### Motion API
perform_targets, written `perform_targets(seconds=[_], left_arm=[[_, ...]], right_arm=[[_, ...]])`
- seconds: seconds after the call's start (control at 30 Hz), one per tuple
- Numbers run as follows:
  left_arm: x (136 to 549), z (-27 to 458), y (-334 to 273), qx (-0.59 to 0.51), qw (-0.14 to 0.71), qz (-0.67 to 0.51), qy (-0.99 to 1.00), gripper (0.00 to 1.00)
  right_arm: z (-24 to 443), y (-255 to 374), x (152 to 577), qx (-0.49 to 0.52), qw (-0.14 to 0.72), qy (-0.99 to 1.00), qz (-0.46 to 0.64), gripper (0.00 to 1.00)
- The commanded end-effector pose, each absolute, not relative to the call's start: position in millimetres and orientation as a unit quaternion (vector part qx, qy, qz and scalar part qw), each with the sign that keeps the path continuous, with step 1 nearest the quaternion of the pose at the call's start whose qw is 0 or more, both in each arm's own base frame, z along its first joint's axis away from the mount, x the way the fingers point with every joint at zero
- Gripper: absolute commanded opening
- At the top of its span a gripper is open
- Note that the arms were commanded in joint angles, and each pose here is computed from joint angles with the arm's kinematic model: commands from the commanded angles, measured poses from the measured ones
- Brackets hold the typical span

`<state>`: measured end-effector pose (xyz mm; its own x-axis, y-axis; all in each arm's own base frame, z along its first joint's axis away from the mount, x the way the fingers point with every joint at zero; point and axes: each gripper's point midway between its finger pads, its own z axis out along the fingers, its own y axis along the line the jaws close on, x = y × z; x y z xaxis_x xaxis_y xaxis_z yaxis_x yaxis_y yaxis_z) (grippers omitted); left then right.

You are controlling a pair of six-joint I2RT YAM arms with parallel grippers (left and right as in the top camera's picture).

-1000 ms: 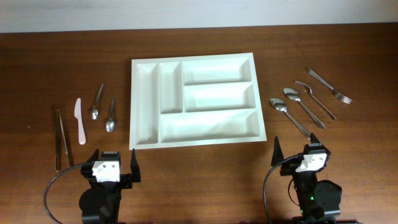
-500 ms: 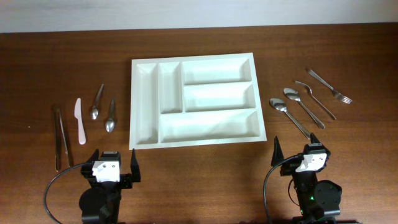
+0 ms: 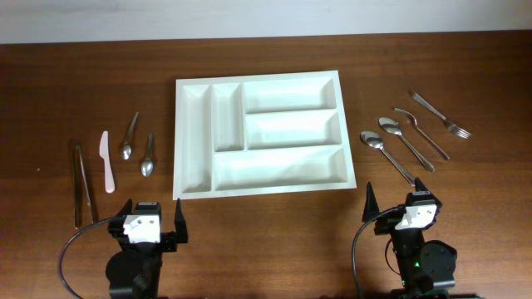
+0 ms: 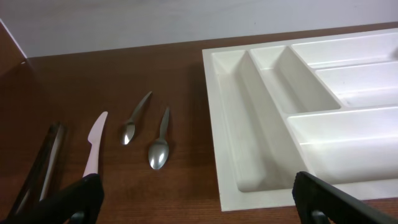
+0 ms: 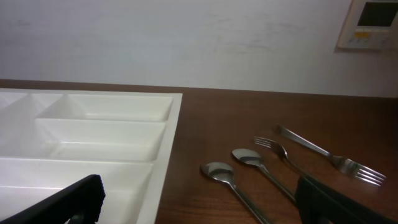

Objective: Pack container

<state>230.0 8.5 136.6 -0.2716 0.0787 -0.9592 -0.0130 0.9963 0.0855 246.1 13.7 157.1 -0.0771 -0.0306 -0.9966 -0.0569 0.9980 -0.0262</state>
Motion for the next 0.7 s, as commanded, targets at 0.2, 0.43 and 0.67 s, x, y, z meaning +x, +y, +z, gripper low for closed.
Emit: perform_targets(seconds=[0.2,0.43,0.67], left_arm=[[229.8,135.9,11.3,0.017,0.604,0.044,0.795,0.99],[229.8,135.8,11.3,0.017,0.604,0.044,0.796,0.99],[229.8,135.9,11.3,0.017,0.604,0.044,0.795,0.99]], right_arm=[[169.8,26.2,244.9,-0.050,0.696,0.715,0.038,0.99],[266.4,25.9,223.6,-0.078,0.752,0.655,0.010,0.99],[285.8,0.6,216.4,-0.048,0.646,0.760,-0.050,0.99]])
